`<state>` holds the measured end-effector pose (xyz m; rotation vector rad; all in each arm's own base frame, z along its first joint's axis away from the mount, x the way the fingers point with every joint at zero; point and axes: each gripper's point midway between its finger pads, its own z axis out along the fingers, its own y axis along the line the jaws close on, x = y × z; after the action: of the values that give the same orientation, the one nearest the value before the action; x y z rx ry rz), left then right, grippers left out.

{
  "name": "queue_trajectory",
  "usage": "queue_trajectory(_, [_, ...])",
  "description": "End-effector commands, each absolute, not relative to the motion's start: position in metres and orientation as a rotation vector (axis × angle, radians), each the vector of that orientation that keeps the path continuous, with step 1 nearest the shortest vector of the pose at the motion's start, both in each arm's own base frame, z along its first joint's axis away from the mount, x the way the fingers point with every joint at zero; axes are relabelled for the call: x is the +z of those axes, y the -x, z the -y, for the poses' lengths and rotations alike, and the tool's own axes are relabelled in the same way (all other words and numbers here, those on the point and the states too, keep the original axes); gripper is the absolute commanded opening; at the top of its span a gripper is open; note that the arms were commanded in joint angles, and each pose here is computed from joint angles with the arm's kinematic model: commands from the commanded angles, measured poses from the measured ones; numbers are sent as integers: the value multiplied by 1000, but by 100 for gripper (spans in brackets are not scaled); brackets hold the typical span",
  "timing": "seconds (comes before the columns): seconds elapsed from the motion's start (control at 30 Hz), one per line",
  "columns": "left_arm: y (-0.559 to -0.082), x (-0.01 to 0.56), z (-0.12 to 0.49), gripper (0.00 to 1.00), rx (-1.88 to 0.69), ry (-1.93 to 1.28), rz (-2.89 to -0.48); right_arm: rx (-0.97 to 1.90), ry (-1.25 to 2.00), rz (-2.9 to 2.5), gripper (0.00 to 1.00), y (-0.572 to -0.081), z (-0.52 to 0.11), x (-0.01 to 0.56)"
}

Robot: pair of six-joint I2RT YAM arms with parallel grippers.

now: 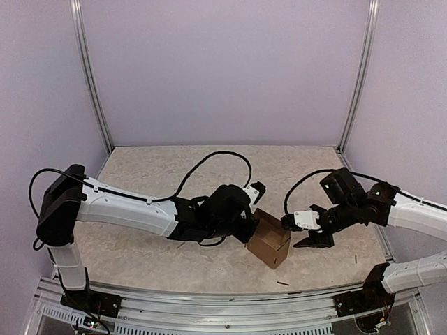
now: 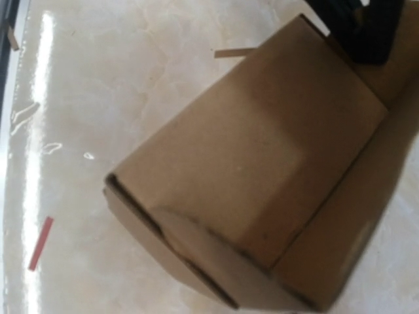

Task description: Fold the paper box

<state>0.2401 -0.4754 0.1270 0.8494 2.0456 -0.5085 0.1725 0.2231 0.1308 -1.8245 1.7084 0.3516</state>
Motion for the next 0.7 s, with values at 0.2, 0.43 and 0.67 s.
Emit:
queue_trajectory(0.2, [-225,78,456,0,-365,-1013,-2109,188,1841,-1613,43,-191,-218,186])
queue_trajectory(0.43, [-227,82,461,0,-357,-1073,-2015,153,2034,-1471,35,-194,-226,226])
queue_trajectory(0.67, [-231,85,470,0,-308,-1166,-1896,38,2243,-1323,34,-200,-221,249])
